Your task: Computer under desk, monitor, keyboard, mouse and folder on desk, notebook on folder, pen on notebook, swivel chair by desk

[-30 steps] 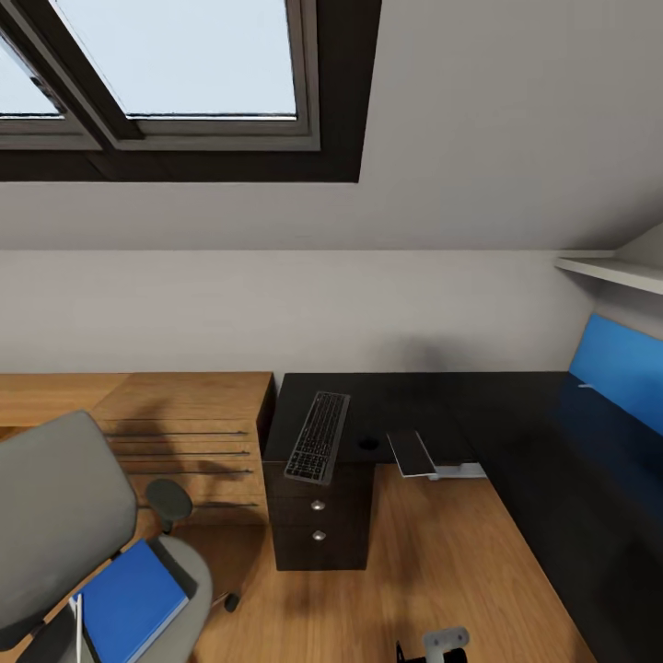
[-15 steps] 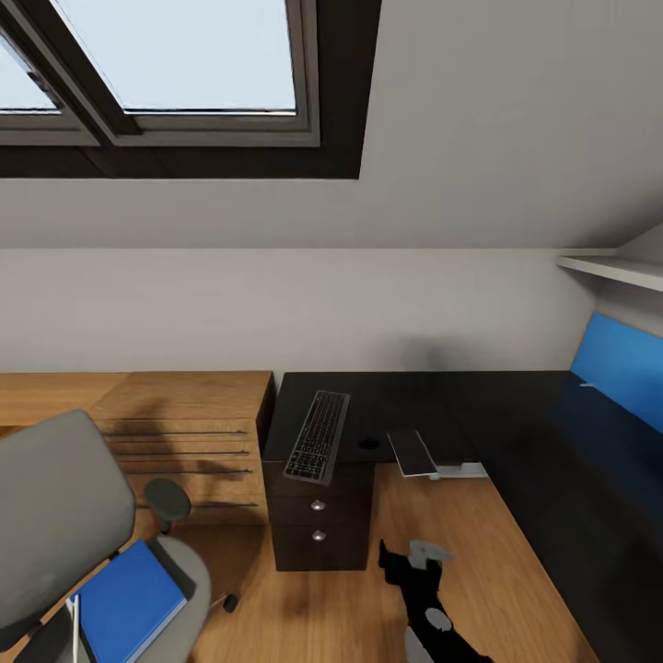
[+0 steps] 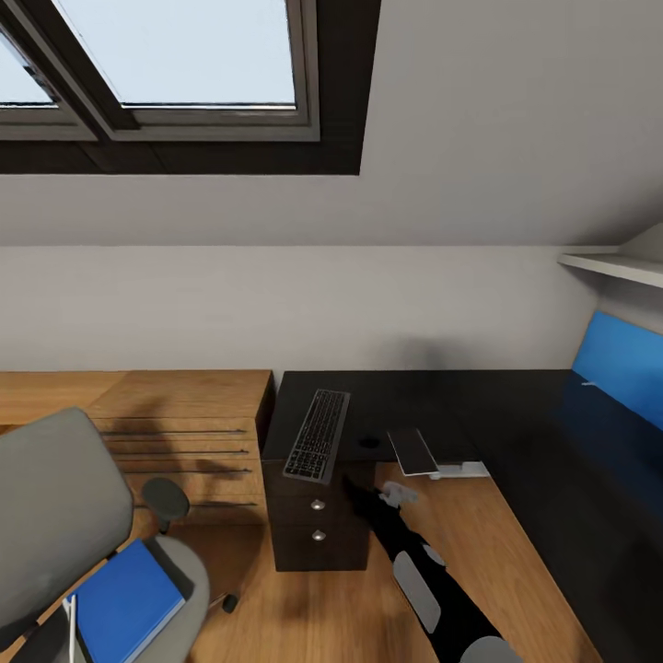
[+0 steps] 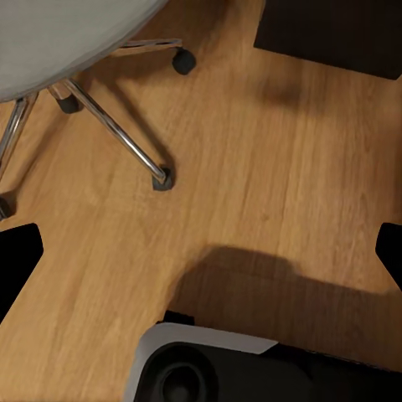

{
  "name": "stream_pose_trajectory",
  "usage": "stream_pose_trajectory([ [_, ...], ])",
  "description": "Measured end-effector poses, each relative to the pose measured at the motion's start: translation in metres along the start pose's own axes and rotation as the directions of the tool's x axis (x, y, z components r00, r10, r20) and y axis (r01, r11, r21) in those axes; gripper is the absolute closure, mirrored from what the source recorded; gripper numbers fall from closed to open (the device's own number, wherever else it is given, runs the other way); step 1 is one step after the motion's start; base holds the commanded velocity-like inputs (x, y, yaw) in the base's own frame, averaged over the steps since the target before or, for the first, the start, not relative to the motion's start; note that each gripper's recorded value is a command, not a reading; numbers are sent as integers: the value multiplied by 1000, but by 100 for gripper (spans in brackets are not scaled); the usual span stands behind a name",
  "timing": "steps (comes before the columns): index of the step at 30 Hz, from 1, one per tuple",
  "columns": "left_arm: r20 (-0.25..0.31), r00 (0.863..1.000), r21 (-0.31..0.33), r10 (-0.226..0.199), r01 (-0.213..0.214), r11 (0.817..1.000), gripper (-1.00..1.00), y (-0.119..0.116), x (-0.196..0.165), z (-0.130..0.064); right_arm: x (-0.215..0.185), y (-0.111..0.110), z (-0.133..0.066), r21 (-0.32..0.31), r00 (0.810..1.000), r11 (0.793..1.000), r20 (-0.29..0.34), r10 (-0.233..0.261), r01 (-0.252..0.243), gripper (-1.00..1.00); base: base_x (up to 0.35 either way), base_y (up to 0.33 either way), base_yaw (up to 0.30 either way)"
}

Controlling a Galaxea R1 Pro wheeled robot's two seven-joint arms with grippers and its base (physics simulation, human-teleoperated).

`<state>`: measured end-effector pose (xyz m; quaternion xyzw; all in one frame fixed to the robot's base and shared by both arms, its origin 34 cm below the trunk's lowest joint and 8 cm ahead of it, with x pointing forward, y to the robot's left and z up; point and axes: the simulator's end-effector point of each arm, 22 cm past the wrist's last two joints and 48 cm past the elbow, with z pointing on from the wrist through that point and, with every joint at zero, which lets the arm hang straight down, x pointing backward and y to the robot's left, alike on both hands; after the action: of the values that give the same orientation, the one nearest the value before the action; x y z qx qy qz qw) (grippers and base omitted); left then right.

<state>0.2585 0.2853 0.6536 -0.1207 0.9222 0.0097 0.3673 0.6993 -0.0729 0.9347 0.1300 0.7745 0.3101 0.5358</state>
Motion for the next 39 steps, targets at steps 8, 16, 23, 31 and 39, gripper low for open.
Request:
stream_pose_trajectory([
  [8, -9, 1000, 2, -7, 7, 1000, -100, -5, 4, 8, -27, -4, 2, -54, 993, 992, 15, 116, -115, -100, 0, 0, 0],
  [16, 16, 999, -16, -34, 34, 999, -100, -3, -1, 20, -22, -14, 5, -47, 991, 990, 15, 130, -129, -100, 0, 0, 0],
  [23, 18, 999, -22, -39, 40, 999, -100, -2, 2, 26, -20, -22, 8, -42, 988, 988, 22, 151, -150, -100, 0, 0, 0],
  [31, 17, 999, -22, -41, 41, 999, -100, -2, 7, 34, -16, -28, 11, -45, 984, 983, 27, 177, -175, -100, 0, 0, 0],
  [39, 18, 999, -22, -41, 41, 999, -100, -2, 11, 42, -10, -34, 15, -46, 984, 983, 28, 179, -177, -100, 0, 0, 0],
])
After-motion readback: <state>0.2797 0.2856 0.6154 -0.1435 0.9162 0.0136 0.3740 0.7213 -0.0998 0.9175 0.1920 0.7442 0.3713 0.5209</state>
